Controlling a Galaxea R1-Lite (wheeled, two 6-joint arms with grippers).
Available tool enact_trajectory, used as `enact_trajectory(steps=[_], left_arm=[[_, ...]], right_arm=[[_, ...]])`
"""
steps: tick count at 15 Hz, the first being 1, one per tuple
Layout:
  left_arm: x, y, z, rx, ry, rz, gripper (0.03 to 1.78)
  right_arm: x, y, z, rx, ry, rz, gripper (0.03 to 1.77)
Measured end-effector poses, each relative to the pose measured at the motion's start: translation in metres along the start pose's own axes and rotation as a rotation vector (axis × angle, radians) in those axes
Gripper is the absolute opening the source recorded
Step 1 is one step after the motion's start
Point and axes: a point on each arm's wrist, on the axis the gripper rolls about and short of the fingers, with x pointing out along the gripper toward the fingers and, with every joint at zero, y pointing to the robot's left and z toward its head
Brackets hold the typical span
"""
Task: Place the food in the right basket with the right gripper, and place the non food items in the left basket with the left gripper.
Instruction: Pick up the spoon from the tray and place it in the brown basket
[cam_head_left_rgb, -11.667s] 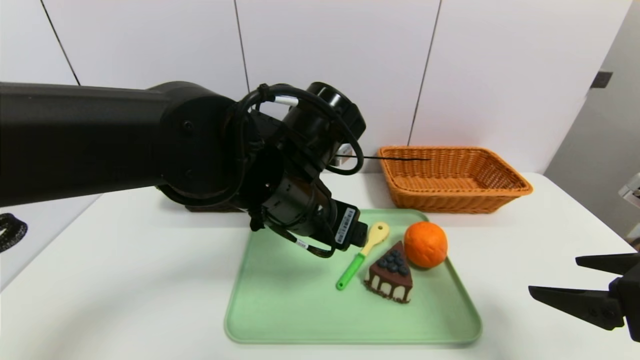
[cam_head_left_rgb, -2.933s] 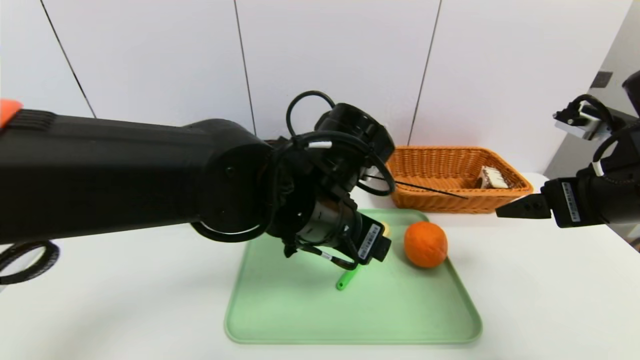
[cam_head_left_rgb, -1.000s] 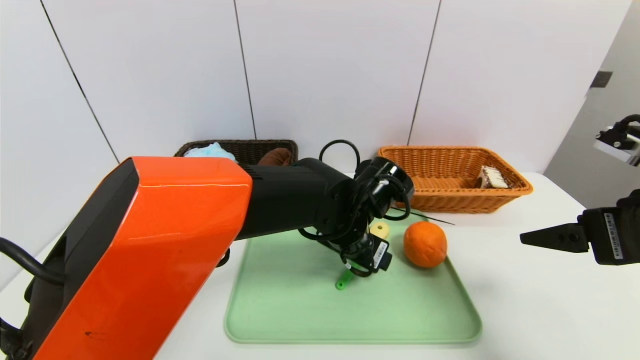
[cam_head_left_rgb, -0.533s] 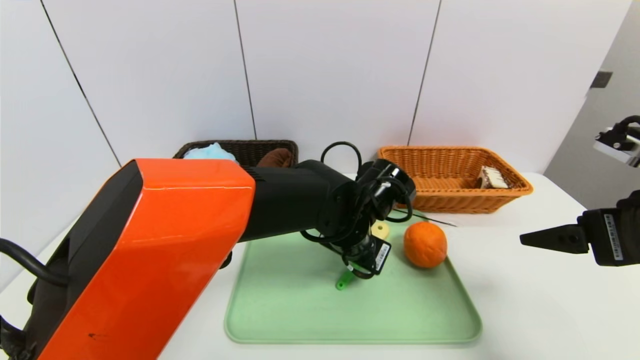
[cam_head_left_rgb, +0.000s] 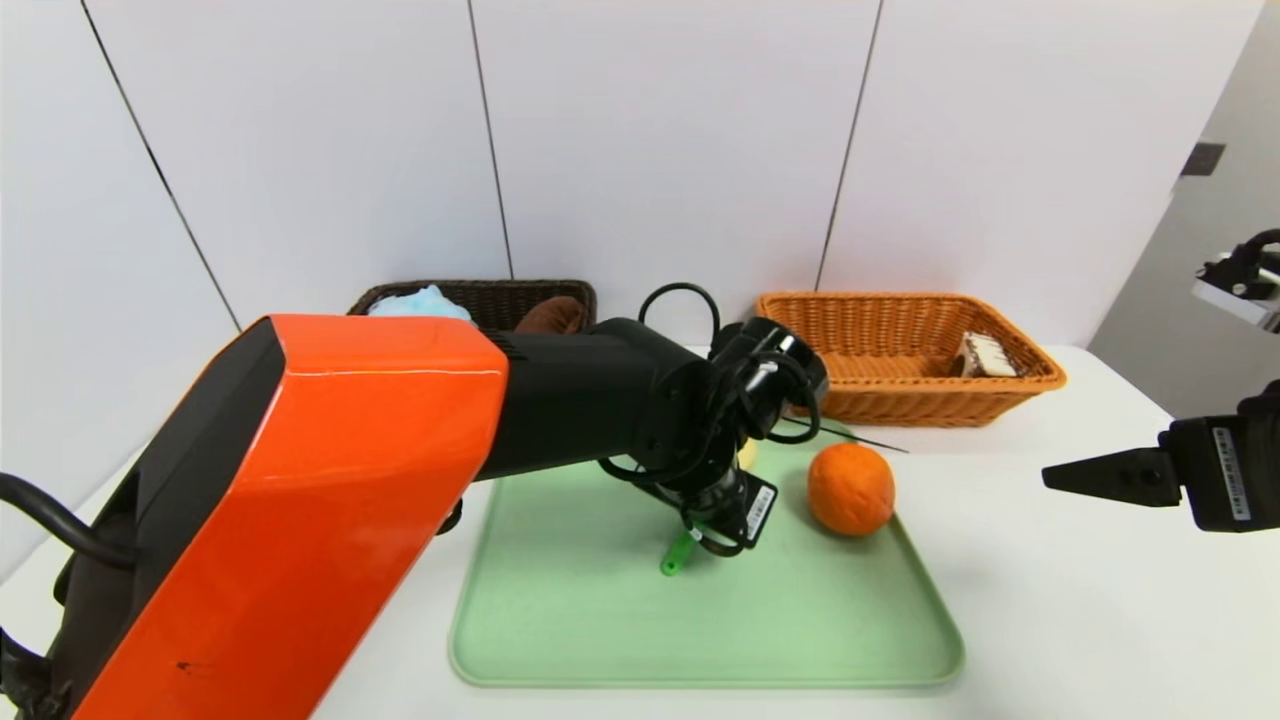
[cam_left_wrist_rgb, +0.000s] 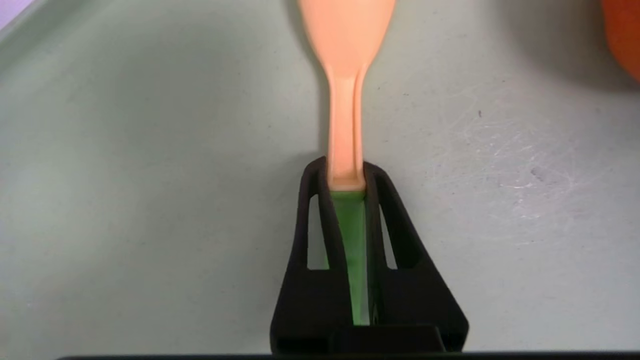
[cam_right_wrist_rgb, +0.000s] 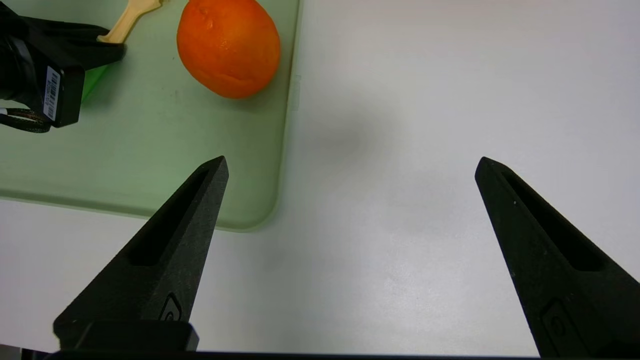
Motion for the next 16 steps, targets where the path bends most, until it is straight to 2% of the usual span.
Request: enact_trajectory(steps=[5,10,13,16], left_arm=[[-0.014,0.004,0.004,-0.007,-0.026,0.001,0.15],[-0.067,0.024,0.019,-0.025,-0.134,-0.003,0.15],[-0.102,0.047,0.025,0.051,-0.191,0.020,0.15],[-0.130,0.087,0.031,0.160,-0.250,0.090,0.15]], right_arm=[[-0.001,0.000,0.000,0.000,-0.004,0.001,1.71],[-0.002,0.000,0.001,0.000,-0.012,0.004,1.71],[-0.002,0.000,0.001,-0.002,-0.010,0.012,1.71],[-0.002,0.000,0.001,-0.004,-0.010,0.013,1.71]])
